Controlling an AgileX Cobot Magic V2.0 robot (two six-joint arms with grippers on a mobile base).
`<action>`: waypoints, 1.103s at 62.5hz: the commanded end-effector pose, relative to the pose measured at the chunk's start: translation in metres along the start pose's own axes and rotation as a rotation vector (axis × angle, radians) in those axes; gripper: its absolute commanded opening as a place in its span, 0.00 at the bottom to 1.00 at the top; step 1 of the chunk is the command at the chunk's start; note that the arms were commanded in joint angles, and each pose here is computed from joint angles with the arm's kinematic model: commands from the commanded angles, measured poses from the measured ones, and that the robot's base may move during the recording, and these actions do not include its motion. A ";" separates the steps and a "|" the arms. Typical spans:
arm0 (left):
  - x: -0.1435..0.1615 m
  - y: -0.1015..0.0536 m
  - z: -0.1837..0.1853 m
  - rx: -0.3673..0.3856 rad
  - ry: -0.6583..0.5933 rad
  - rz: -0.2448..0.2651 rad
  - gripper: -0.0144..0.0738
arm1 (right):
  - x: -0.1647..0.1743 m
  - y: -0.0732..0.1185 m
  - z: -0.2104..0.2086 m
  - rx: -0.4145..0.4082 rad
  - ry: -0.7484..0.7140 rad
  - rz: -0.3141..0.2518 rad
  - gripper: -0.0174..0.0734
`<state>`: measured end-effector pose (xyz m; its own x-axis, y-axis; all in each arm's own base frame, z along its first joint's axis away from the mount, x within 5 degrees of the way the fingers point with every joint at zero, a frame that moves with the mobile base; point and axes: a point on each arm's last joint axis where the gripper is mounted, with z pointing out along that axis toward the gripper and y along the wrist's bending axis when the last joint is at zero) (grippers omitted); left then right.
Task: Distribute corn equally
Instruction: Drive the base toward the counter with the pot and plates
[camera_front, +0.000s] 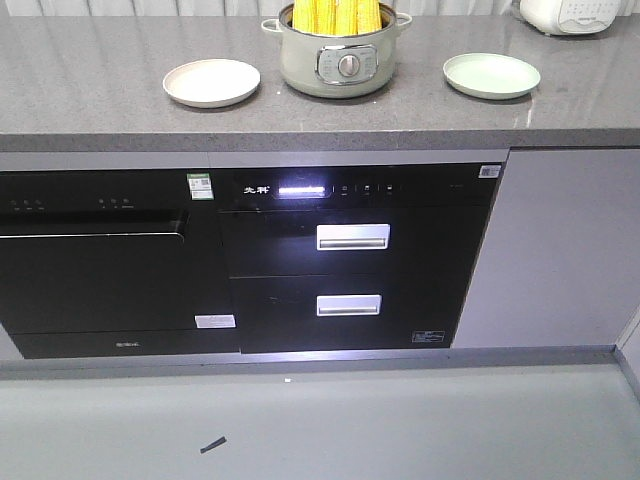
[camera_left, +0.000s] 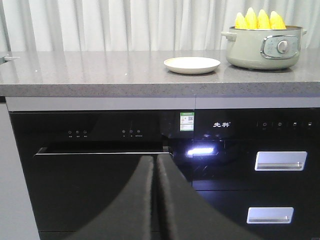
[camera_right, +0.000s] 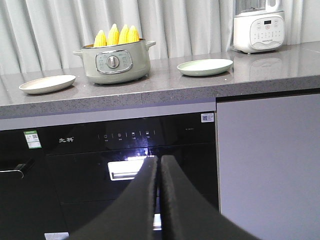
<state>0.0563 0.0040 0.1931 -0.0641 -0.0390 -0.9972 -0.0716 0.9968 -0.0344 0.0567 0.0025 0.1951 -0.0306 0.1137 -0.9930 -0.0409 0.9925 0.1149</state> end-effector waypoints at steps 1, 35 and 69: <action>-0.002 0.000 -0.001 0.003 -0.071 -0.010 0.16 | -0.003 0.000 0.000 -0.002 -0.065 -0.008 0.19; -0.002 0.000 -0.001 0.003 -0.071 -0.010 0.16 | -0.003 0.000 0.000 -0.002 -0.065 -0.008 0.19; -0.002 0.000 -0.001 0.003 -0.071 -0.010 0.16 | -0.003 0.000 0.000 -0.002 -0.065 -0.008 0.19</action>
<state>0.0563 0.0040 0.1931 -0.0641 -0.0390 -0.9972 -0.0716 0.9968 -0.0344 0.0567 0.0025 0.1951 -0.0306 0.1137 -0.9930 -0.0409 0.9925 0.1149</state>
